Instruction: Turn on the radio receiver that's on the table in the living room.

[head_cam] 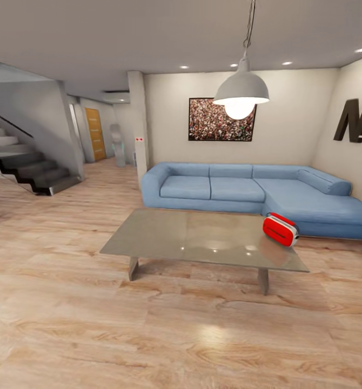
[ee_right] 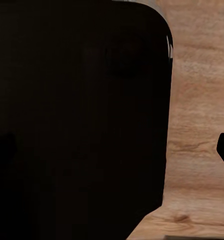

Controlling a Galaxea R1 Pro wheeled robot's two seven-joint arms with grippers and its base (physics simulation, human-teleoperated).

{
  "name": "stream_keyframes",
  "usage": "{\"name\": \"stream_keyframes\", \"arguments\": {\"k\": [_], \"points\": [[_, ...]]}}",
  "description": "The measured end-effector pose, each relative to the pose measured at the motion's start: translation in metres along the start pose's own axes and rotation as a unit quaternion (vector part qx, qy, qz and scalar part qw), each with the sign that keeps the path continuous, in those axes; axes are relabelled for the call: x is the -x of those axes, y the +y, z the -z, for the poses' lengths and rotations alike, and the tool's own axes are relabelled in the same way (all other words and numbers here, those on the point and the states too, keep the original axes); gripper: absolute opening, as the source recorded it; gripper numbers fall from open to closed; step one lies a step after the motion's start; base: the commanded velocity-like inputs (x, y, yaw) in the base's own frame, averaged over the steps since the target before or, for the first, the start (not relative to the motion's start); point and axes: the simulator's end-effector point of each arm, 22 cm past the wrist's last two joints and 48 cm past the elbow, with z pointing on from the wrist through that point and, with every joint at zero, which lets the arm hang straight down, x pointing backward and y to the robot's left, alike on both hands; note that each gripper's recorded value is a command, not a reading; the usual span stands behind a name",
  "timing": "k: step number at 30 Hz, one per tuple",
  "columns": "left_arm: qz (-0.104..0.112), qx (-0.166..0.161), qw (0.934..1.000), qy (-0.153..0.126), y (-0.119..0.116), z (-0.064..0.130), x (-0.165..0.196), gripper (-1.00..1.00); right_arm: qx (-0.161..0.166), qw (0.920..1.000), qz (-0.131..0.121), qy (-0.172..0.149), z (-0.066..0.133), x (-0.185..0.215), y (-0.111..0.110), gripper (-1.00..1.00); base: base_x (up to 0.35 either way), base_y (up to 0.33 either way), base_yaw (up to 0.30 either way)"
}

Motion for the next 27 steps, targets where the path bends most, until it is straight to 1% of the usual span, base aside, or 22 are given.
{"name": "stream_keyframes", "arguments": {"k": [27], "points": [[-0.001, -0.003, 1.0000, -0.005, -0.0023, 0.0000, 0.0037, 1.00, 0.000, 1.0000, -0.001, -0.005, 0.0000, 0.0036, 0.0001, 1.00, 0.000, 0.000, -0.286]]}}
